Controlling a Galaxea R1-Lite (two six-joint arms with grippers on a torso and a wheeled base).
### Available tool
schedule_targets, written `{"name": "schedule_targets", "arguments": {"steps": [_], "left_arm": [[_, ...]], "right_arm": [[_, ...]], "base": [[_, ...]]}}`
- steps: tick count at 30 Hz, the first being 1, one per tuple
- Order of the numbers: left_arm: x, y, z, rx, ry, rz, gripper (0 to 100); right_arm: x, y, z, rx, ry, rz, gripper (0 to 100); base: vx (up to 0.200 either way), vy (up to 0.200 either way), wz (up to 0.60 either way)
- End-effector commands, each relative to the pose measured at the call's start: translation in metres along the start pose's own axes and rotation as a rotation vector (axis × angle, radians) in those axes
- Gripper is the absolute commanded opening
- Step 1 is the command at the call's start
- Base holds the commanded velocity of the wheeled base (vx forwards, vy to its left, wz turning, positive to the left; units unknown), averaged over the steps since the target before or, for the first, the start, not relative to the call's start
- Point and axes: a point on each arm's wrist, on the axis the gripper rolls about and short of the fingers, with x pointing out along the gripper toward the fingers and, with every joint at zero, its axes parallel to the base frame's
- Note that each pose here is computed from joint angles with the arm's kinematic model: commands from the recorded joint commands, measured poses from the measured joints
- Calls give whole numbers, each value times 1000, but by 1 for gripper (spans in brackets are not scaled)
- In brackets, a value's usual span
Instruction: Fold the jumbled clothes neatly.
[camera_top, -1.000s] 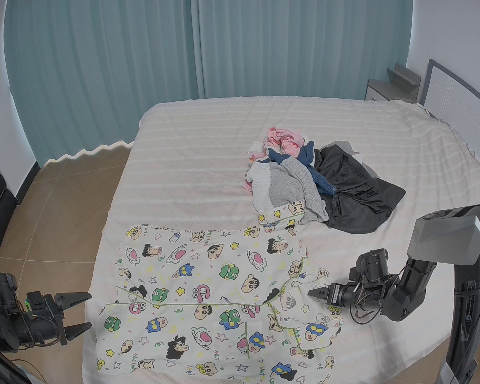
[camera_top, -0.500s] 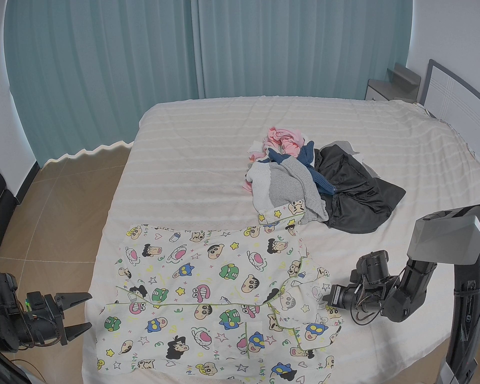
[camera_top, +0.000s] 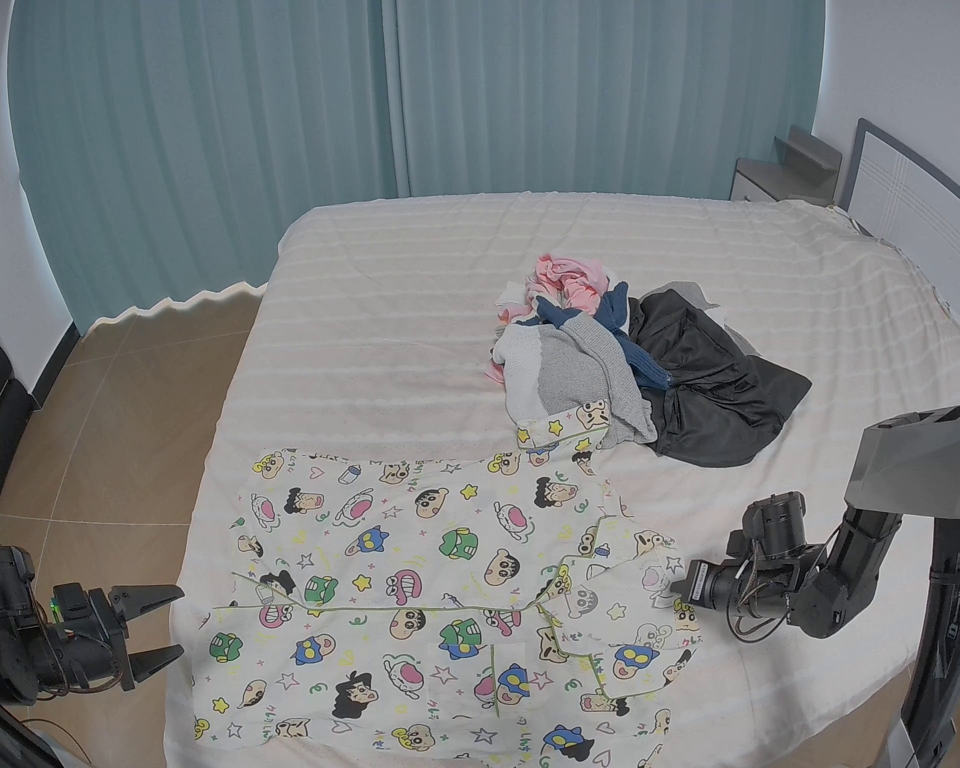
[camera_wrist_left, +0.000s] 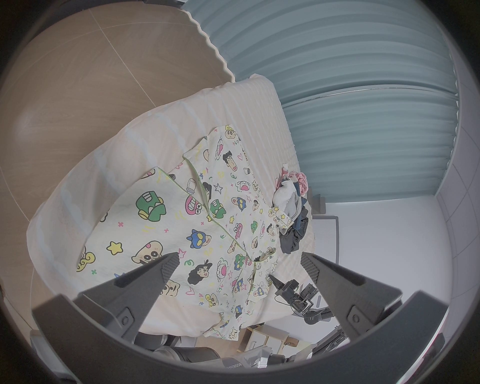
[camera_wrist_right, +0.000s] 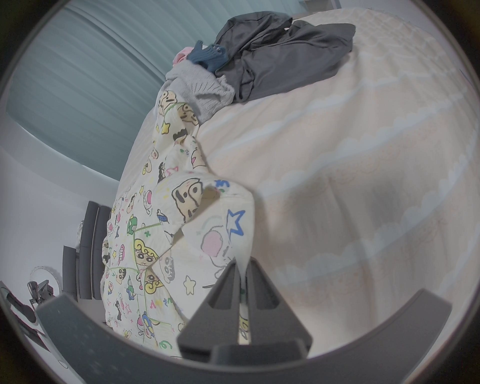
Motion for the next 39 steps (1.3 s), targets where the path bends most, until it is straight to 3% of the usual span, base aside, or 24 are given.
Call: {"name": "schedule_targets", "arguments": {"steps": [1, 25, 39], "left_arm": [[-1, 2, -4, -14, 7, 4, 100], [-1, 2, -4, -15, 8, 5, 100], [-1, 2, -5, -20, 12, 6, 100]], "right_arm": [[-6, -5, 7, 9, -28, -9, 0], [-16, -39, 15, 59, -54, -100, 0], [-19, -52, 25, 80, -124, -109, 0]], "base": [[0, 0, 0], [0, 0, 0], [0, 0, 0]]}}
